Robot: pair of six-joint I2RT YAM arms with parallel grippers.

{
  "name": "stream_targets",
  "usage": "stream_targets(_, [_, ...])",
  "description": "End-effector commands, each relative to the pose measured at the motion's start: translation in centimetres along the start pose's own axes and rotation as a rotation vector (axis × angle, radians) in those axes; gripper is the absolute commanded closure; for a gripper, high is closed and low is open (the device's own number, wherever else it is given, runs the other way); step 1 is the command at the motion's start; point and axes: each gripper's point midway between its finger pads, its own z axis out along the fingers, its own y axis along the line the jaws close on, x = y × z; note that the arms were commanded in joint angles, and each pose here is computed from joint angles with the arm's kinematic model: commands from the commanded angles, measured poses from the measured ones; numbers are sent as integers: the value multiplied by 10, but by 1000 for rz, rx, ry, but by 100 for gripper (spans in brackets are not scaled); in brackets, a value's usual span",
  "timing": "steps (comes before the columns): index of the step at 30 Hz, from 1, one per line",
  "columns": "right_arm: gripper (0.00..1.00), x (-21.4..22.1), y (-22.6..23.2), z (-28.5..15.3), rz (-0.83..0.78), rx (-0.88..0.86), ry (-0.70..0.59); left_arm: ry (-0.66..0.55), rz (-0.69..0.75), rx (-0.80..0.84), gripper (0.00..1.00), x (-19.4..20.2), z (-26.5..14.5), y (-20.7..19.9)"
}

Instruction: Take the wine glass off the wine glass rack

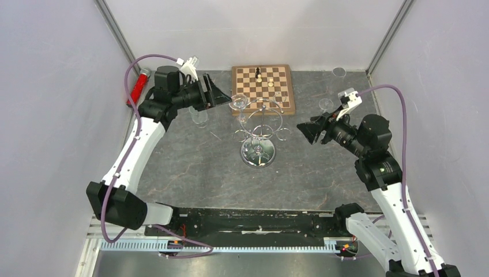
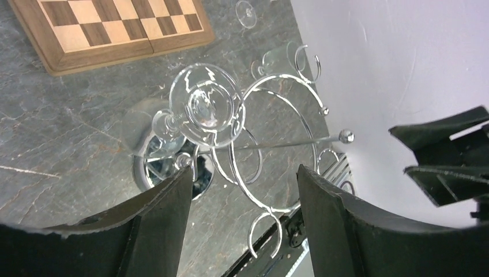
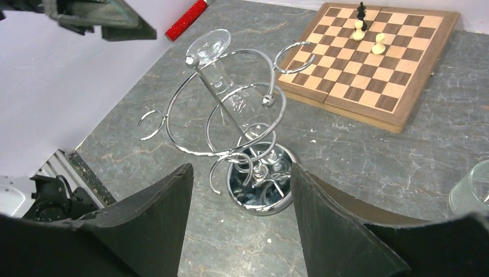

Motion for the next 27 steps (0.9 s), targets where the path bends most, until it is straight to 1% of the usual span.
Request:
stream_targets(1, [35,-8,15,-7,-26,-63,-53,-33,-54,104,28,-18,10,-5])
stream_targets(8, [36,-9,19,-12,-49,-78,-69,-30,-149,125,30,-26,28,24])
stream_targets(13, [37,-7,21,-12,-54,-90,-72,-7,-206,140,31,-22,41,39])
stream_targets(18, [40,-9,24,-12,-64,-105,-77,39,-250,147,32,-9,55,53])
stream_targets(27, [42,-6,26,-11,-80,-114,-71,64,-303,189,35,0,66,61])
